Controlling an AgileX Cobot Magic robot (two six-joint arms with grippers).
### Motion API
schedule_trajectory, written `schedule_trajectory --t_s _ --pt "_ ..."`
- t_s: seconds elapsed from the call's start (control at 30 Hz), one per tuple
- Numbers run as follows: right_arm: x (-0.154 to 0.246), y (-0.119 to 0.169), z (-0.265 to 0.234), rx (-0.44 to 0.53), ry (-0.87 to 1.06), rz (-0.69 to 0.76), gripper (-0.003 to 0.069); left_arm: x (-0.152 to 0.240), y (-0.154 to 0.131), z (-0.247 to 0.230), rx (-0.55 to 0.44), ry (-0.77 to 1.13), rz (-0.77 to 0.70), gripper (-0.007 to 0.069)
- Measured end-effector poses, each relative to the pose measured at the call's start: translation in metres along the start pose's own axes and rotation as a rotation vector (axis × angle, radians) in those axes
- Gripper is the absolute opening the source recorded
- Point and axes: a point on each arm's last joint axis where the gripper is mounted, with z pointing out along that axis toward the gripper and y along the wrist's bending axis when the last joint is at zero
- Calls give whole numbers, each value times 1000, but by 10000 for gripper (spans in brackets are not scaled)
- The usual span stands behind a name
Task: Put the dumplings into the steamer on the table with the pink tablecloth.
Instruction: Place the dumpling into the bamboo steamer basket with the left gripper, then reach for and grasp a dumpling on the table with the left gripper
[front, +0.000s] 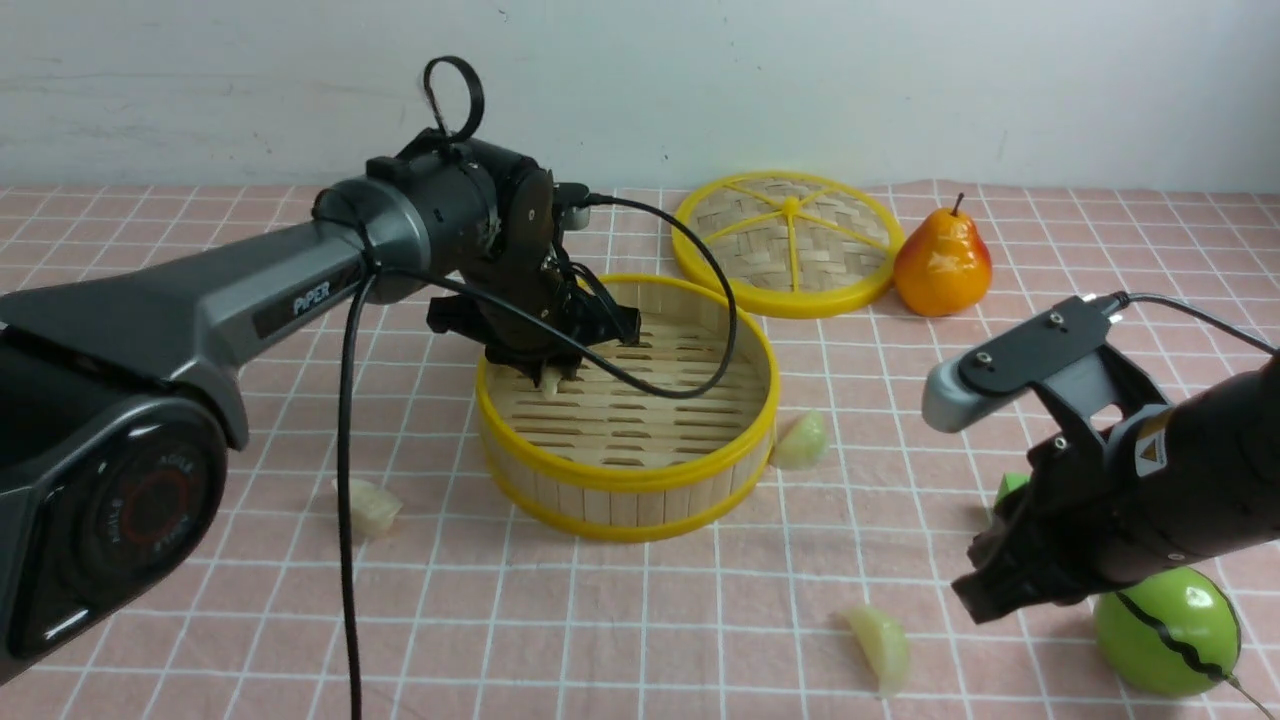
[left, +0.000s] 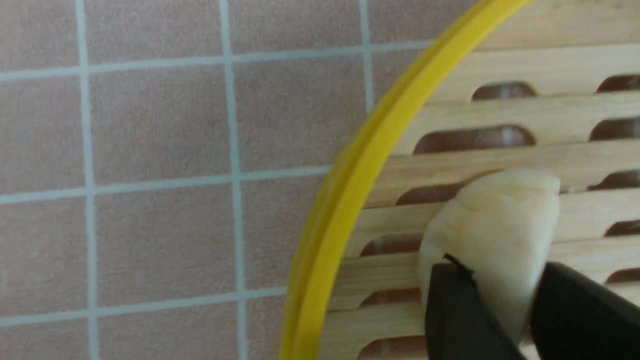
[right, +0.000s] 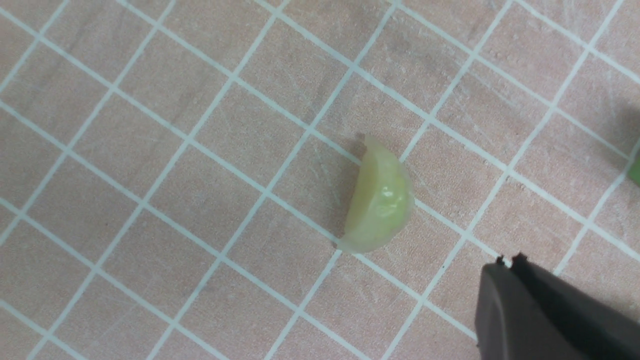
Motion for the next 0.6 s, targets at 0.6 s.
schedule_trajectory --t_s 0.6 --pt "2 1 0 -7 24 4 20 -3 18 -187 -76 -48 19 479"
